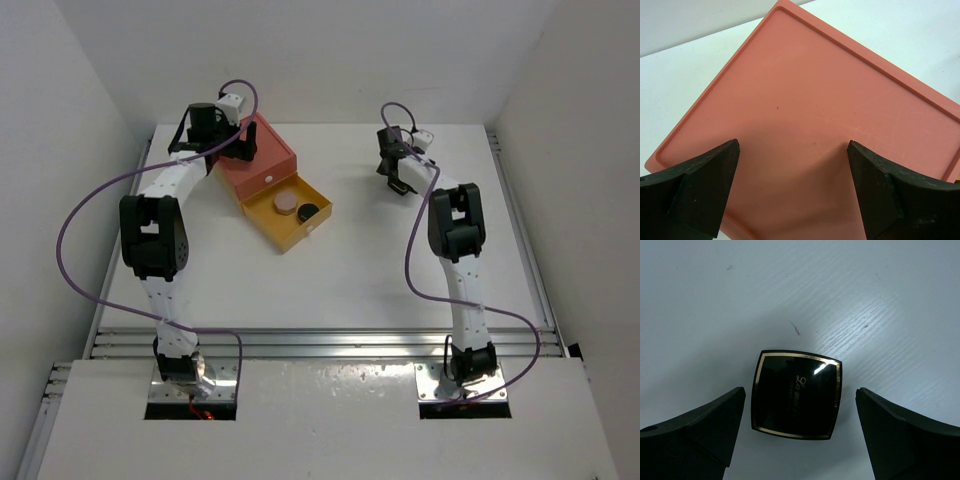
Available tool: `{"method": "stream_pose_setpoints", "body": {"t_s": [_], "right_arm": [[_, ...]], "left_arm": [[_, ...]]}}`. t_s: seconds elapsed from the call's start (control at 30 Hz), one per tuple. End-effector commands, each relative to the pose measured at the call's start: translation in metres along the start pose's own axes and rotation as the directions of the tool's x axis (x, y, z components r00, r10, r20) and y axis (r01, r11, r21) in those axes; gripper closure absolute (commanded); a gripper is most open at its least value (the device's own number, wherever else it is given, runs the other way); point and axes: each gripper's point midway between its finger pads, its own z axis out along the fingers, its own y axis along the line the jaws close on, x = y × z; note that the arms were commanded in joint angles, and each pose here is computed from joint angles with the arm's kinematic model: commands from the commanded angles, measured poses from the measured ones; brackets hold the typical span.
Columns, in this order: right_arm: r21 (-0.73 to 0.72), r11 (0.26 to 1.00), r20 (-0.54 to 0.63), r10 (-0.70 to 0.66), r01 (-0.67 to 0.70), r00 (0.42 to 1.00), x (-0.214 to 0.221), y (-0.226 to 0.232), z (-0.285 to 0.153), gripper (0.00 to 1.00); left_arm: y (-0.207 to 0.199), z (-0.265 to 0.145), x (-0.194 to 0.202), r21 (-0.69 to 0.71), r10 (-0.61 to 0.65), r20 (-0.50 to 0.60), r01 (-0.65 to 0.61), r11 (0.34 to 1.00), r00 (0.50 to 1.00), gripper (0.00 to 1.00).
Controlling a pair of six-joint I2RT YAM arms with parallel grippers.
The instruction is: Organize the makeup
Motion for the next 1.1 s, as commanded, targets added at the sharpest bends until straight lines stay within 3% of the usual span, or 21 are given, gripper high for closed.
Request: {"method": "stream_pose_setpoints", "body": {"t_s": [0.0, 0.2, 0.3, 0.37, 0.5, 0.53, 0.57, 0.63, 0.67, 0.73, 0.83, 1.03, 1.07], "right_arm": [[0.014, 0.999, 0.016, 0.031, -0.031, 0.999, -0.007, 0.005, 0.002, 0.09], [0.025, 0.996, -0.059, 0.088, -0.086, 0.994, 0.013, -0.003, 0.008, 0.18], [0.011, 0.997, -0.057, 0.07, -0.07, 0.996, 0.015, -0.004, 0.006, 0.37], [-0.021, 0.999, -0.052, 0.031, -0.032, 0.998, 0.017, -0.002, 0.007, 0.49], [-0.159, 0.985, 0.008, -0.062, 0.062, 0.998, 0.002, 0.011, -0.008, 0.52], [-0.2, 0.968, 0.052, -0.144, 0.152, 0.988, 0.001, 0.013, -0.007, 0.52], [-0.307, 0.93, 0.109, -0.174, 0.2, 0.979, -0.014, 0.028, -0.028, 0.54], [-0.39, 0.872, 0.223, -0.223, 0.296, 0.949, -0.036, 0.042, -0.056, 0.56], [-0.469, 0.804, 0.278, -0.258, 0.365, 0.926, -0.039, 0.059, -0.072, 0.6], [-0.521, 0.723, 0.35, -0.305, 0.454, 0.886, -0.041, 0.074, -0.102, 0.62], [-0.638, 0.535, 0.423, -0.357, 0.554, 0.833, -0.022, 0.106, -0.152, 0.64], [-0.716, 0.295, 0.534, -0.353, 0.633, 0.769, 0.016, 0.154, -0.234, 0.68], [-0.755, 0.19, 0.544, -0.351, 0.627, 0.762, 0.03, 0.163, -0.253, 0.68]], "left_arm": [[-0.001, 0.006, 0.073, -0.01, -0.033, -0.218, 0.031, 0.999, 0.975, 0.05], [-0.001, 0.006, 0.073, -0.01, -0.033, -0.218, 0.031, 0.999, 0.975, 0.05], [-0.001, 0.006, 0.073, -0.01, -0.033, -0.218, 0.031, 0.999, 0.975, 0.05], [0.0, 0.006, 0.073, -0.019, -0.033, -0.219, 0.029, 0.999, 0.975, 0.05], [0.0, 0.006, 0.073, -0.019, -0.033, -0.219, 0.029, 0.999, 0.975, 0.05], [0.0, 0.006, 0.073, -0.019, -0.033, -0.219, 0.029, 0.999, 0.975, 0.05], [0.0, 0.006, 0.073, -0.019, -0.033, -0.219, 0.029, 0.999, 0.975, 0.05], [0.0, 0.006, 0.073, -0.019, -0.033, -0.219, 0.029, 0.999, 0.975, 0.05], [0.0, 0.006, 0.073, -0.019, -0.033, -0.219, 0.029, 0.999, 0.975, 0.05], [0.0, 0.006, 0.073, -0.019, -0.033, -0.219, 0.029, 0.999, 0.975, 0.05], [0.002, 0.006, 0.074, -0.025, -0.023, -0.221, 0.018, 1.0, 0.975, 0.05], [0.002, 0.006, 0.074, -0.026, -0.023, -0.221, 0.018, 1.0, 0.975, 0.05], [0.002, 0.006, 0.074, -0.026, -0.023, -0.221, 0.018, 1.0, 0.975, 0.05]]}}
